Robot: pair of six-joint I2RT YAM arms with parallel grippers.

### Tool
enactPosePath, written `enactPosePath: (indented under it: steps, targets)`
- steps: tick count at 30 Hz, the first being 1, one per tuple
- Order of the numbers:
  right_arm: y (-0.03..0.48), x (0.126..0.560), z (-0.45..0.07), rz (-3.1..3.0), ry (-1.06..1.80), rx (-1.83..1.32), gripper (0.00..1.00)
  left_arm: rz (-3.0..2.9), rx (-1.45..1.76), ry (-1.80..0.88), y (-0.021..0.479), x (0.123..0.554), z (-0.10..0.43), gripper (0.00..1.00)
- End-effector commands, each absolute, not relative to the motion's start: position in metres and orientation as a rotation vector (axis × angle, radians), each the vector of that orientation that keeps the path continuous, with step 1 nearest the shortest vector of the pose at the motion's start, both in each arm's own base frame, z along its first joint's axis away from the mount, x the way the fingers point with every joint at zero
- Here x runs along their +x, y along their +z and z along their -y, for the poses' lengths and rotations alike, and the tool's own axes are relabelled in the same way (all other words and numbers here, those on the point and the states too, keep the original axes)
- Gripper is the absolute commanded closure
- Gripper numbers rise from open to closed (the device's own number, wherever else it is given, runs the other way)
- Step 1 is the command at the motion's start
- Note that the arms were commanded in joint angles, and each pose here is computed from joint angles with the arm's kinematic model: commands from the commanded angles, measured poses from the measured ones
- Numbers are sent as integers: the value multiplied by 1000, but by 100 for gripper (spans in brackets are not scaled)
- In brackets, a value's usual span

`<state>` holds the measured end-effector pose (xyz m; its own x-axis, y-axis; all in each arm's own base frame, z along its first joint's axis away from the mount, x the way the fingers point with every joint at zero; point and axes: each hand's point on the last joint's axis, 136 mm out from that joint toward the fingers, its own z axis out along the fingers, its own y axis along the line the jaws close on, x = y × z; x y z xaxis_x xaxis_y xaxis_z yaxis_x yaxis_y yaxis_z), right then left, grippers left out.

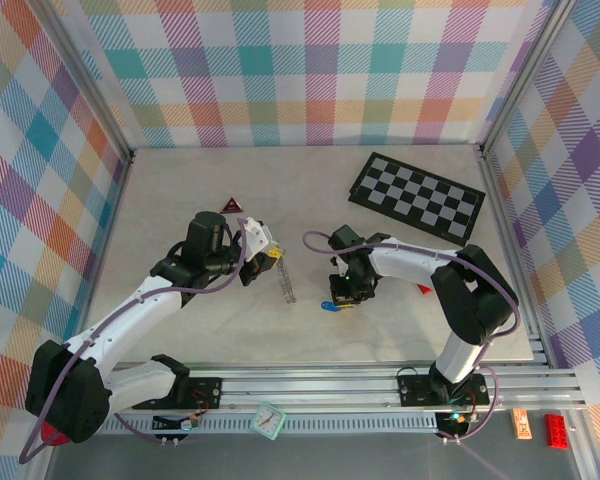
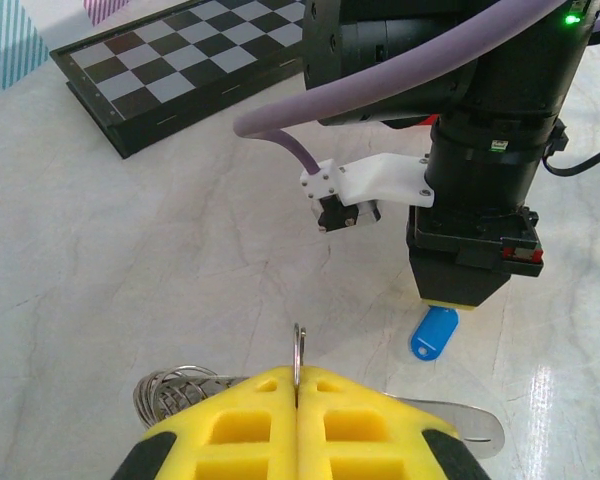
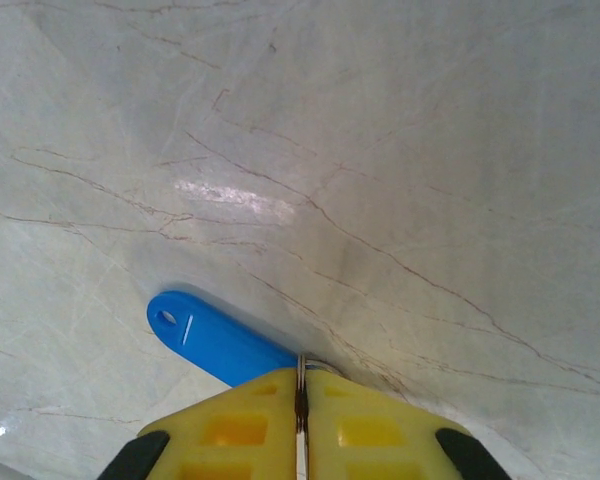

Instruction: Put the keys on the keyring

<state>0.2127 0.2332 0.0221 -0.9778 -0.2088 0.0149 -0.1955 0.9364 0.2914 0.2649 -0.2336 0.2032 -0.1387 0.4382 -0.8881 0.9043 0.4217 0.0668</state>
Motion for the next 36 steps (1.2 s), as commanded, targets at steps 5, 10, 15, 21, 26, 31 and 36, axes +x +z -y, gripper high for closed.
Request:
enactPosePath:
  steps: [5, 10, 15, 21, 26, 31, 36]
  targets:
    - [27, 215, -232, 3046, -443, 326, 100, -1679, 1179, -629, 216, 267, 236, 100]
    - [45, 222, -238, 3112, -534, 409, 100, -1680, 1179, -632, 216, 267, 236, 100]
    - [81, 239, -243, 3273, -690, 566, 100, -1680, 1177, -642, 217, 267, 237, 100]
    - [135, 246, -264, 3355, -974, 960, 100, -1681, 1177, -669, 218, 265, 239, 100]
    - [175, 246, -278, 3369, -1206, 1337, 100, -1682, 1179, -702, 218, 262, 241, 100]
    - [204, 241, -294, 3285, -1435, 1543, 100, -1694, 1192, -737, 214, 260, 244, 100]
    - [222, 237, -308, 3183, -1625, 1633, 100, -1701, 1201, -793, 213, 257, 248, 100]
